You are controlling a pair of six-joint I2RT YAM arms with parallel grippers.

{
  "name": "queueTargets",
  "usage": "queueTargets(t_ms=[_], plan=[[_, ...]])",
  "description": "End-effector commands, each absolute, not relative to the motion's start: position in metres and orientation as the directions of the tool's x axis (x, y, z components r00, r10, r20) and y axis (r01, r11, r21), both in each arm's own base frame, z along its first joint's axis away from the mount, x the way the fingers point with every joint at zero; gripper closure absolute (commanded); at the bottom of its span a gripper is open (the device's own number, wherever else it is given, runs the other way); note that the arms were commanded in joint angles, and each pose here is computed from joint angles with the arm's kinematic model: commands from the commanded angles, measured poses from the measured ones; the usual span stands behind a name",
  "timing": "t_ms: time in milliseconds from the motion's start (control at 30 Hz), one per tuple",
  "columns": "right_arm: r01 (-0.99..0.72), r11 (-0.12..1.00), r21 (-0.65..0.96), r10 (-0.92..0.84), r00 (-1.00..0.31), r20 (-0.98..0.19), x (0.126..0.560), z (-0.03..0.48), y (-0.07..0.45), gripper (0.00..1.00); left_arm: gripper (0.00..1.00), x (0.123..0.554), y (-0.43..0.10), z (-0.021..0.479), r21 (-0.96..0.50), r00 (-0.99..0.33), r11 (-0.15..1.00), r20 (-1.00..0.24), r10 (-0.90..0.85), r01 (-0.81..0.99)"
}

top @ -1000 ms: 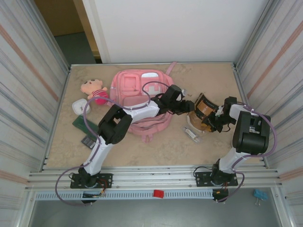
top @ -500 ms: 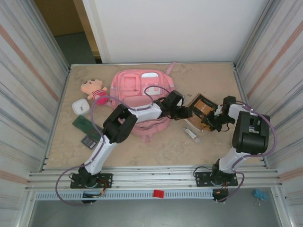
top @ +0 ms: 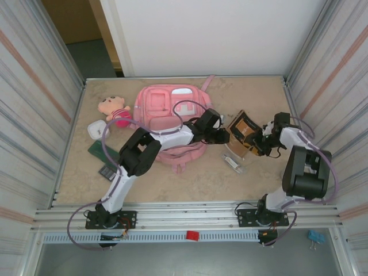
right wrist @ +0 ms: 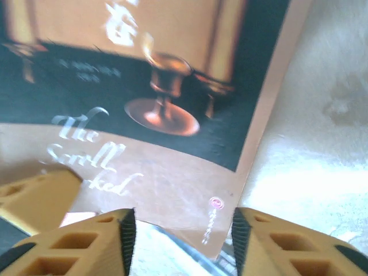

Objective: Pack the student bag

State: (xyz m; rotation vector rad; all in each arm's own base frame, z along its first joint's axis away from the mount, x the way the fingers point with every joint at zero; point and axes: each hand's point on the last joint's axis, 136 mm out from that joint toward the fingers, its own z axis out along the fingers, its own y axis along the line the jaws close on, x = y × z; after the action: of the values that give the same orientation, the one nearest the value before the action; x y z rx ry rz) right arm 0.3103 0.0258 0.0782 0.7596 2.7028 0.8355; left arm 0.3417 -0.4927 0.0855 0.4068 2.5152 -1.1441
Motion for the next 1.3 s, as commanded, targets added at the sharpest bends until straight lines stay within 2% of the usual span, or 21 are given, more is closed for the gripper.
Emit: queueTargets(t_ms=[0,100,200,267,300,433,633,833,933,1033,1133,1267], plan=[[0.311,0.703,0.640,0.551,-0.807,-0.213,0.325,0.140,0.019,0.42,0.99,0.347,-0.490,0.205,-0.632,-0.748,0.509,-0.662,0.037,0.584],[0.201,0.722,0.663,0.551,-0.747,-0.373,0.327,0.190,0.014,0.28,0.99,0.336,-0.478,0.261,-0.621,-0.673,0.425,-0.739,-0.034,0.659],[0.000,0.726,0.687,0.518,-0.657,-0.548,0.322,0.248,0.026,0.15,0.99,0.320,-0.460,0.311,-0.600,-0.599,0.324,-0.792,-0.116,0.731],[-0.108,0.711,0.695,0.528,-0.570,-0.629,0.312,0.282,0.034,0.01,0.99,0.307,-0.446,0.336,-0.594,-0.570,0.261,-0.804,-0.169,0.761],[-0.142,0.701,0.699,0.545,-0.526,-0.653,0.309,0.294,0.035,0.01,0.99,0.302,-0.440,0.347,-0.589,-0.559,0.237,-0.808,-0.187,0.772],[-0.244,0.606,0.757,0.624,-0.445,-0.643,0.297,0.322,0.048,0.01,0.99,0.281,-0.419,0.383,-0.554,-0.512,0.163,-0.824,-0.242,0.816],[-0.407,0.405,0.819,0.598,-0.560,-0.574,0.287,0.345,0.094,0.01,0.98,0.264,-0.394,0.415,-0.567,-0.526,0.063,-0.796,-0.300,0.821],[-0.519,0.302,0.800,0.542,-0.596,-0.592,0.284,0.366,0.132,0.01,0.97,0.247,-0.386,0.430,-0.550,-0.531,-0.022,-0.795,-0.293,0.835],[-0.583,0.230,0.779,0.500,-0.616,-0.609,0.276,0.379,0.147,0.01,0.96,0.249,-0.381,0.431,-0.562,-0.542,-0.034,-0.777,-0.319,0.826],[-0.658,0.196,0.727,0.481,-0.582,-0.656,0.262,0.396,0.154,0.00,0.95,0.260,-0.374,0.419,-0.592,-0.555,0.008,-0.760,-0.339,0.806],[-0.703,0.225,0.674,0.508,-0.506,-0.697,0.253,0.409,0.151,0.09,0.95,0.269,-0.367,0.404,-0.616,-0.561,0.063,-0.751,-0.348,0.785],[-0.689,0.275,0.671,0.532,-0.472,-0.703,0.256,0.410,0.149,0.33,0.95,0.270,-0.366,0.395,-0.619,-0.564,0.090,-0.759,-0.327,0.781]])
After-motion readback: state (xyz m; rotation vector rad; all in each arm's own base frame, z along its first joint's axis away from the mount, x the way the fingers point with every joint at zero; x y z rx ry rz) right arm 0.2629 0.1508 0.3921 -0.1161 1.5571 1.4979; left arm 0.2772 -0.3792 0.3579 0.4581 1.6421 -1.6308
